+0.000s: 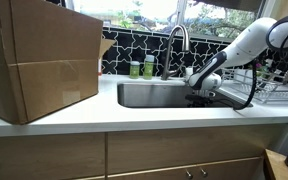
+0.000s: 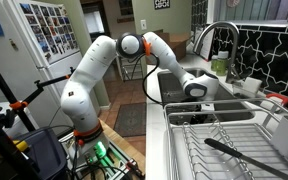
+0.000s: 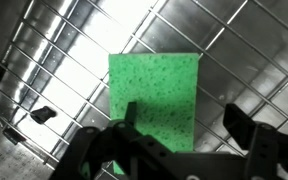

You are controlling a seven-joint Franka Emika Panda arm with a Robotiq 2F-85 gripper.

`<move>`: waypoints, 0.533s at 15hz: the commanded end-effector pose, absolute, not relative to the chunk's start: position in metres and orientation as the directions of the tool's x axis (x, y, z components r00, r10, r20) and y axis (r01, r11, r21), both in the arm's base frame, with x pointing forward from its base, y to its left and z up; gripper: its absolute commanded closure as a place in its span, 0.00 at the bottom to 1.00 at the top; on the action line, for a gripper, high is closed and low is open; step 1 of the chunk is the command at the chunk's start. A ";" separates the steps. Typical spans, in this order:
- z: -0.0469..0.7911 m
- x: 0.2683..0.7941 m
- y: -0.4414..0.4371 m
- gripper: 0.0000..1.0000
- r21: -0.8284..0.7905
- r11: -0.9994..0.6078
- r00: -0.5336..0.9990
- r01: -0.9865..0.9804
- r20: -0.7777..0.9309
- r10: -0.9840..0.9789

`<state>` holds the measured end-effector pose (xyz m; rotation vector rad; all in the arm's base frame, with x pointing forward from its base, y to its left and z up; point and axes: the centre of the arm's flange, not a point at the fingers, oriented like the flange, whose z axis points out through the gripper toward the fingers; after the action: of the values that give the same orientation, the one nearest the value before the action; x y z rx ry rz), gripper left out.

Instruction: Take the sponge out of the sink

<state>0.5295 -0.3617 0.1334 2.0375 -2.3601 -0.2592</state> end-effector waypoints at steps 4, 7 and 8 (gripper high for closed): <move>0.121 0.539 -0.369 0.66 0.139 0.157 -0.171 -0.978 -0.091 -0.981; 0.122 0.537 -0.370 0.87 0.144 0.155 -0.169 -0.977 -0.095 -0.981; 0.123 0.538 -0.370 0.93 0.141 0.152 -0.167 -0.978 -0.095 -0.981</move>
<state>0.5339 -0.3658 0.1321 2.0302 -2.3603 -0.2561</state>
